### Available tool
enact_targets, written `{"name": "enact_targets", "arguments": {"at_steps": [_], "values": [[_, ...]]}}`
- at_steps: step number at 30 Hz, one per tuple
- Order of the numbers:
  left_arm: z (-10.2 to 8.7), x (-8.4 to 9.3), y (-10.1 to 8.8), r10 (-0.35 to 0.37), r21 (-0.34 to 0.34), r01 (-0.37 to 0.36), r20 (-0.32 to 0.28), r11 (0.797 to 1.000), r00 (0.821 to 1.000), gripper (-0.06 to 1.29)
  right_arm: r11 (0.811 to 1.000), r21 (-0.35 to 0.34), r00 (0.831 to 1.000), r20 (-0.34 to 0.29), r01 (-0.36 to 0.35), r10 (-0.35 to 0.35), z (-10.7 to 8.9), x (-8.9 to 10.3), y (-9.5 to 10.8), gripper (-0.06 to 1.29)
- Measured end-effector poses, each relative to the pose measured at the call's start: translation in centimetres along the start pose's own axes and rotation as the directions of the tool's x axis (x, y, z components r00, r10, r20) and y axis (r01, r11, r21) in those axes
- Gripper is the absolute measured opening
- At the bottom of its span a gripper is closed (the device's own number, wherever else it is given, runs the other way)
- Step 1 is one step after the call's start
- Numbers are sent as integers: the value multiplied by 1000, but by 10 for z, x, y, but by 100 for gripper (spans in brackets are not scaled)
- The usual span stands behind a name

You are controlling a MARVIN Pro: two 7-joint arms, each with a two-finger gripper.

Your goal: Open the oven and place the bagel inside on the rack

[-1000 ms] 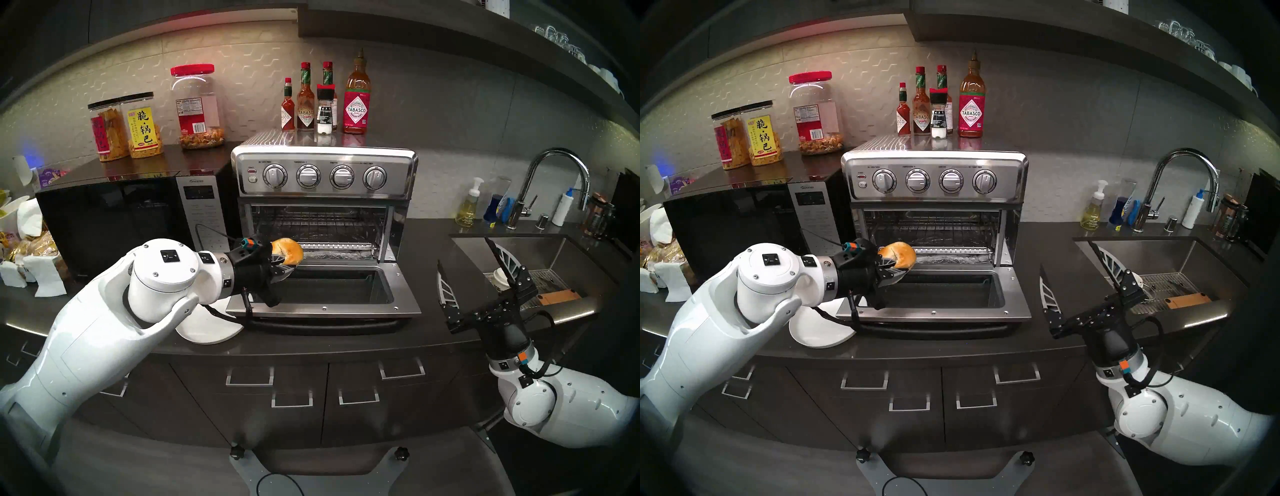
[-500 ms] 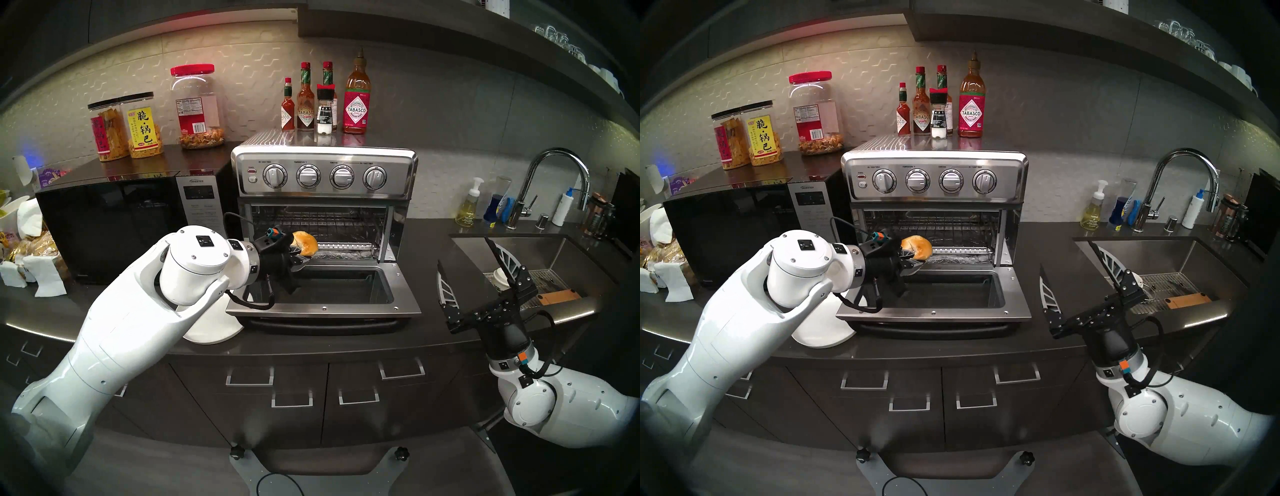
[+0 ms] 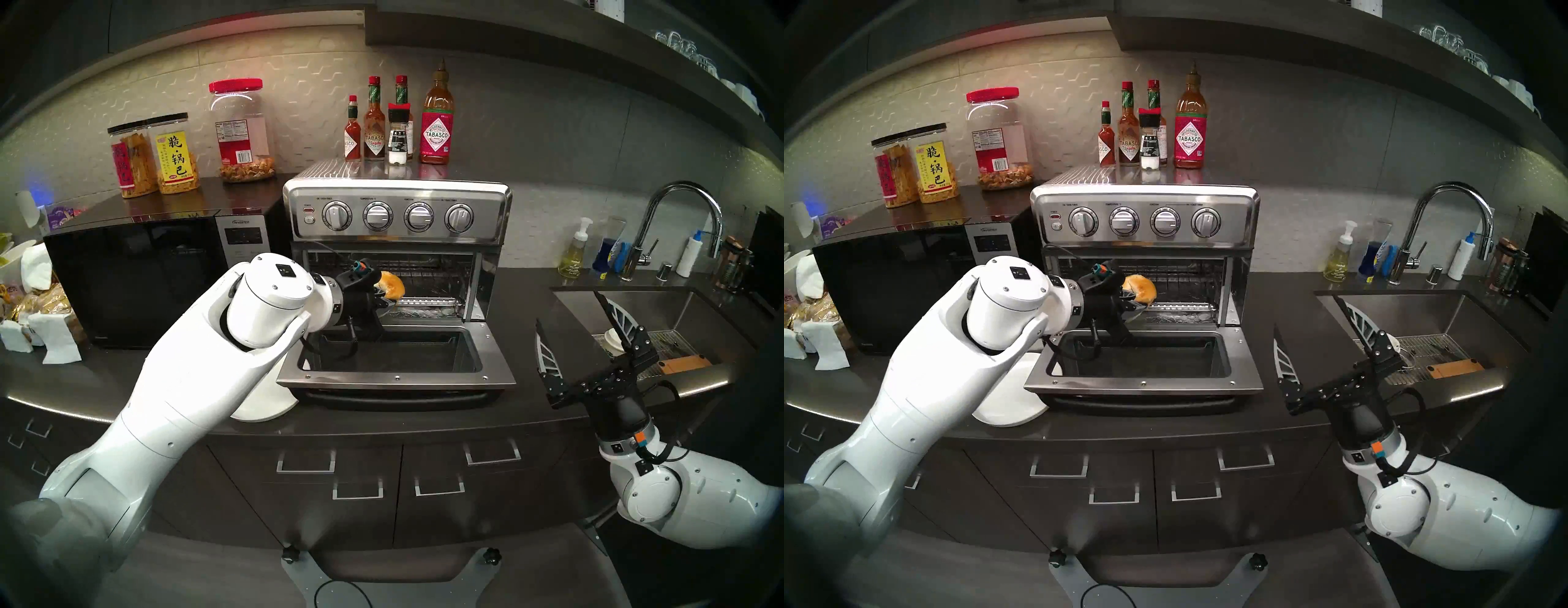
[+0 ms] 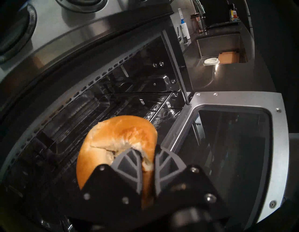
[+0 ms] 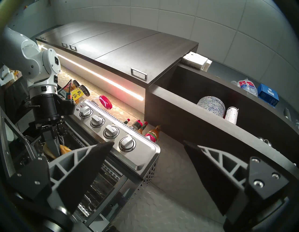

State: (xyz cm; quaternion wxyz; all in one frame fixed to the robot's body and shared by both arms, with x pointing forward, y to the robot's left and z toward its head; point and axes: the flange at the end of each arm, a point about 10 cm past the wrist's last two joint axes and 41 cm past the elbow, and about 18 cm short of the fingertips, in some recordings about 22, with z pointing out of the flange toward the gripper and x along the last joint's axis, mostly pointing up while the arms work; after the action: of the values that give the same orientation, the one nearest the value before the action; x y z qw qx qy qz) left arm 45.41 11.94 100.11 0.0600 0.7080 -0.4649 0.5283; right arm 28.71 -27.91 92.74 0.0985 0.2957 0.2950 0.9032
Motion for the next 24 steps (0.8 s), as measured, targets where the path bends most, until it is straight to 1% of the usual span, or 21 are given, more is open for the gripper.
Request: {"name": "enact_targets", "arguments": {"at_steps": [4,10,13,18,24], "values": [[7,5,-1,19,-17,-19,18,1000,1000,10,1000,0,1000,0,0,0,0,0,0,124],[24,10,7,74,-64,-71,59,995,995,10,1000,0,1000,0,0,0,0,0,0,124],[30,14,8,106,-77,-101,73,992,992,10,1000,0,1000,0,0,0,0,0,0,124],[31,20,7,138,-84,-131,76,988,988,10,1000,0,1000,0,0,0,0,0,0,124],[25,29,8,154,-89,-148,63,985,986,10,1000,0,1000,0,0,0,0,0,0,124]]}}
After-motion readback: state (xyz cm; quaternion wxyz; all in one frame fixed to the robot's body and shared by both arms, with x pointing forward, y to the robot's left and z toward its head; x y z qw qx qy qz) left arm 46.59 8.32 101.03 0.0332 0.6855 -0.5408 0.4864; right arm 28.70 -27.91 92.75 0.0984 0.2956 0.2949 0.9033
